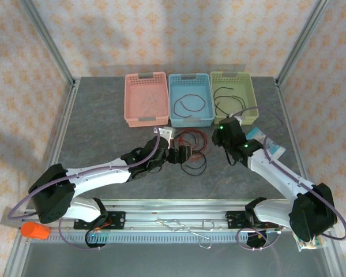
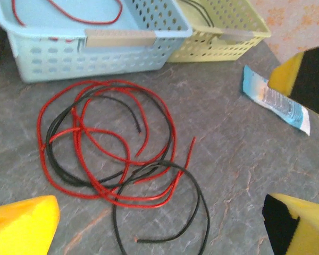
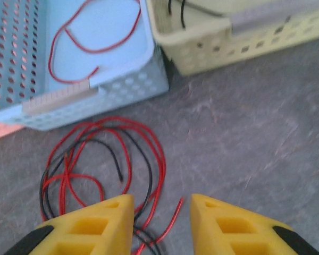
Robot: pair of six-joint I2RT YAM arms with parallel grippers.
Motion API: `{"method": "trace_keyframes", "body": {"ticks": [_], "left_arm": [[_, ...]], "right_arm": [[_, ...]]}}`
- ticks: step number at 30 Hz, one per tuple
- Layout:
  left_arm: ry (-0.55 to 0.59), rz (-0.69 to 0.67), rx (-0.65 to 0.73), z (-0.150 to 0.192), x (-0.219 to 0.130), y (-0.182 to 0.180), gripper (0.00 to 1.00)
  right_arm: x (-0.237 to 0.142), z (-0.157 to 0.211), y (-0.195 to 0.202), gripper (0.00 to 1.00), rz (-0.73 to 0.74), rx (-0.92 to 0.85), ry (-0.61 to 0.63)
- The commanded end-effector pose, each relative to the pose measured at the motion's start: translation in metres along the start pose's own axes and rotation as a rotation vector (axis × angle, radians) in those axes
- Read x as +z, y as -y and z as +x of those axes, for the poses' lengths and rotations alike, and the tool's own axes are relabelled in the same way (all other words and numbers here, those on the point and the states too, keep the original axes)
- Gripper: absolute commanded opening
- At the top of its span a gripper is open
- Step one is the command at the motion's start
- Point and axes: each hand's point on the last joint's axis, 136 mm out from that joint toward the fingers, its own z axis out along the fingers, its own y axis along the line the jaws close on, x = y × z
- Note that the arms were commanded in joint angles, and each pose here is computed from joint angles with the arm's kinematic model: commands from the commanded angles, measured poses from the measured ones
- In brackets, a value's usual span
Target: Untangle the cables
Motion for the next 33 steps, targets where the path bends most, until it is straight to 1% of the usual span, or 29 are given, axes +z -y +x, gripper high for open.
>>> {"method": "trace_keyframes", "body": {"ticks": [1, 14, 18, 20, 22, 26, 33], "left_arm": [[0.037, 0.004, -0.032, -0.002, -0.005, -0.002, 0.99], [-0.025, 0.016, -0.125, 0.047, -0.002, -0.018, 0.99], [-0.046, 0.004, -0.133, 0.062, -0.001, -0.024, 0.99], [-0.052, 0.005, -0.136, 0.066, -0.001, -0.024, 0.99], [-0.055, 0.002, -0.133, 0.068, 0.0, -0.025, 0.99], [-0.056, -0.003, -0.129, 0.068, 0.002, -0.025, 0.99], [-0.077, -0.005, -0.118, 0.072, 0.008, -0.024, 0.99]], "right_arm": [[-0.002, 0.025, 0.002, 0.33, 0.009, 0.046, -0.04], [0.003, 0.087, -0.009, 0.32, -0.036, 0.057, -0.18], [0.008, 0.098, -0.014, 0.31, -0.065, 0.045, -0.216], [0.009, 0.1, -0.014, 0.31, -0.067, 0.043, -0.222], [0.016, 0.111, -0.009, 0.31, -0.041, 0.024, -0.259], [0.021, 0.122, -0.006, 0.3, -0.025, -0.005, -0.301], [0.026, 0.124, 0.004, 0.26, 0.026, -0.031, -0.298]]}}
